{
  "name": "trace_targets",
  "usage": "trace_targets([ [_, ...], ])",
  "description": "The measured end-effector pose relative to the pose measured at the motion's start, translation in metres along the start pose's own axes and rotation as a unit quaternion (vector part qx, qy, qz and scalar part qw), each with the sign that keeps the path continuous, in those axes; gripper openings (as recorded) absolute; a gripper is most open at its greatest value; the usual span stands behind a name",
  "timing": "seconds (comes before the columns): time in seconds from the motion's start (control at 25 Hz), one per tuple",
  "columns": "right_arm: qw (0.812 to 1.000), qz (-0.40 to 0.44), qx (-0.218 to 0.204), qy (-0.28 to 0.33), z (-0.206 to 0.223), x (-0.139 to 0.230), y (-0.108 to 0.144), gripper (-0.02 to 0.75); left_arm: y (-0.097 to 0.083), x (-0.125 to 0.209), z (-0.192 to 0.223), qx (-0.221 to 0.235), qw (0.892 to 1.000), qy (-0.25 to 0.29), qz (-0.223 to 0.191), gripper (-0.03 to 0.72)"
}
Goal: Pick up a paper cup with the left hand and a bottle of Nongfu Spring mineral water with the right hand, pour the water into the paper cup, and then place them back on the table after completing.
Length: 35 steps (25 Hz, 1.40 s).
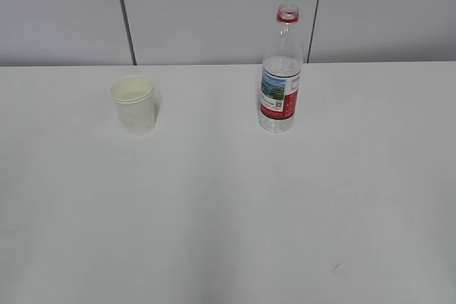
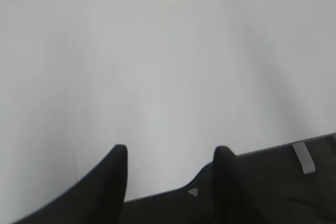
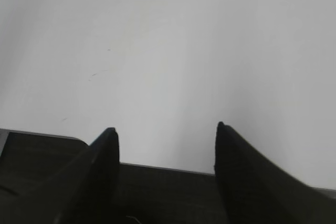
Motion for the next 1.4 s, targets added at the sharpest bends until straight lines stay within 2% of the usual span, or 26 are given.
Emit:
trace_targets([
  [0.2, 0.999, 0.005, -0.009, -0.042, -0.005, 0.016, -0.005, 0.429, -0.001, 0.017, -0.011, -0.001, 0.999, -0.05, 0.009, 0.332],
  [0.48, 0.999, -0.003, -0.004, -0.05, -0.005, 0.014, -0.006, 0.429, -0.001, 0.03, 0.006, 0.001, 0.999, -0.025, 0.031, 0.325],
  [0.76, 0.997, -0.026, -0.003, -0.079, 0.004, 0.009, -0.005, 0.429, 0.0, 0.02, 0.017, -0.001, 0.997, -0.075, 0.034, 0.314],
  [1.12, 0.996, -0.027, -0.001, -0.081, 0.004, 0.008, -0.005, 0.428, 0.0, 0.019, 0.019, -0.001, 0.996, -0.081, 0.033, 0.311],
  [1.4, 0.994, 0.011, 0.062, -0.089, 0.002, 0.008, -0.01, 0.428, 0.002, 0.019, 0.019, -0.033, 0.996, -0.081, 0.015, 0.311],
])
Point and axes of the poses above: a point on each arm's last joint axis where the gripper is mounted, z pointing out along that axis toward the gripper, y along the wrist's bending axis when the last joint is at zero, x = y × z, the point moved 4 cm from there along z, pointing out along that axis toward the gripper, and after that the axes turned 7 degrees about z, right-handed, at the moved point
